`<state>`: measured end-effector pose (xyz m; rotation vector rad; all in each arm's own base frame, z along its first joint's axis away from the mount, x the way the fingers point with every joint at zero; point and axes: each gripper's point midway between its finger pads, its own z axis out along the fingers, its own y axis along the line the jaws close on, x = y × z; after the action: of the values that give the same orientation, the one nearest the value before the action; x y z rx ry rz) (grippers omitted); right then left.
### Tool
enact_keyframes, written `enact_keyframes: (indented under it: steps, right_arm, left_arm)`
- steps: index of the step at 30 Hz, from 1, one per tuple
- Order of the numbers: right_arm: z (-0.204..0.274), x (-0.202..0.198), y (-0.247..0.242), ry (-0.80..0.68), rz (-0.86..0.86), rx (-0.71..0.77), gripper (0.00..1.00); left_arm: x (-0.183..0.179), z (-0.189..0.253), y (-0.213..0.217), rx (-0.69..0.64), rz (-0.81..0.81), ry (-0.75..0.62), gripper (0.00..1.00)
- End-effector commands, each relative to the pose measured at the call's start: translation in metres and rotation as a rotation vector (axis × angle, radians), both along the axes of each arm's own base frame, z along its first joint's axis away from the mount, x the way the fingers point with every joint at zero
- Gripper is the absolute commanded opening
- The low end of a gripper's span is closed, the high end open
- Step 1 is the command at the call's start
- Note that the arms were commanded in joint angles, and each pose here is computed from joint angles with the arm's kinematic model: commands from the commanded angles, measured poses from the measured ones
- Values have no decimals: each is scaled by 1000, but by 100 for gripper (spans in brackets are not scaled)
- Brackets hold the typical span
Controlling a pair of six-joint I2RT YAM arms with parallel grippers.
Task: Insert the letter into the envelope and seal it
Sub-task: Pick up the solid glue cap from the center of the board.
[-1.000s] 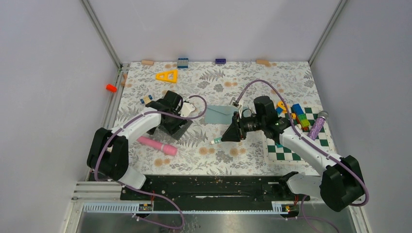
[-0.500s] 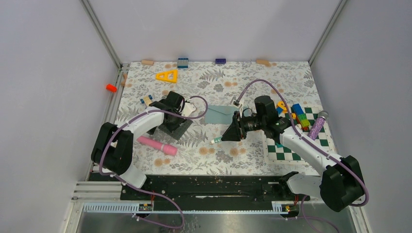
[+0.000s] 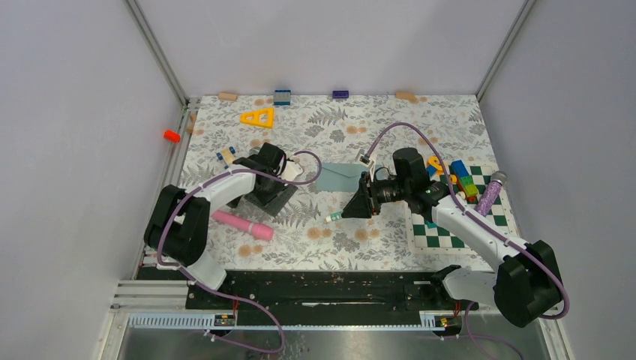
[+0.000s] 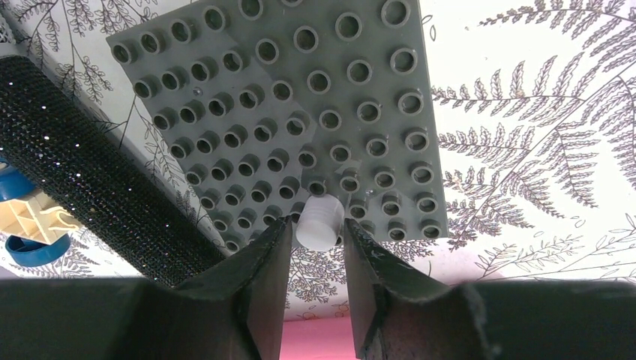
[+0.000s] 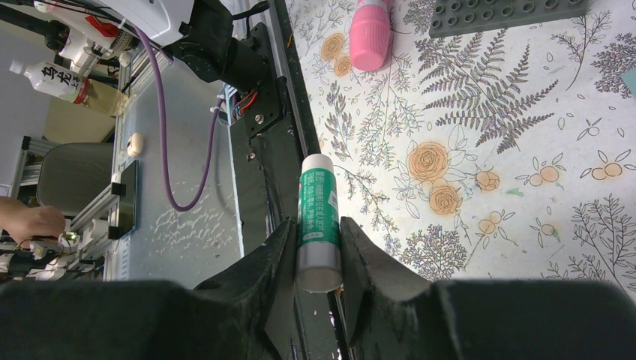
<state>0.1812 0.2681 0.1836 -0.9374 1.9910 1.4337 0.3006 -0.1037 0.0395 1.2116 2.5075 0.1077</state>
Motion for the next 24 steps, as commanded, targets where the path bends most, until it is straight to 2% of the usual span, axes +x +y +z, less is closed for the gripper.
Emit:
enact_keyframes:
  steps: [1,6,9,16,19,24]
  right_arm:
    - [11,1,0,-36,7,36,25]
    - [11,2,1,-32,7,34,25]
    - [10,2,1,-30,7,33,24]
    - [11,2,1,-28,7,35,24]
    - [15,4,2,4,-3,45,24]
    - [27,10,4,12,-7,64,22]
  left_arm:
    - [2,-5,1,5,-5,6,33]
    - [0,-9,2,7,-8,30,30]
    - [1,-7,2,2,-5,26,25]
    - [9,22,-6,-55,7,-40,22]
    - [12,47,-13,-114,12,-90,21]
    - [9,100,-43,-314,-17,-149,19]
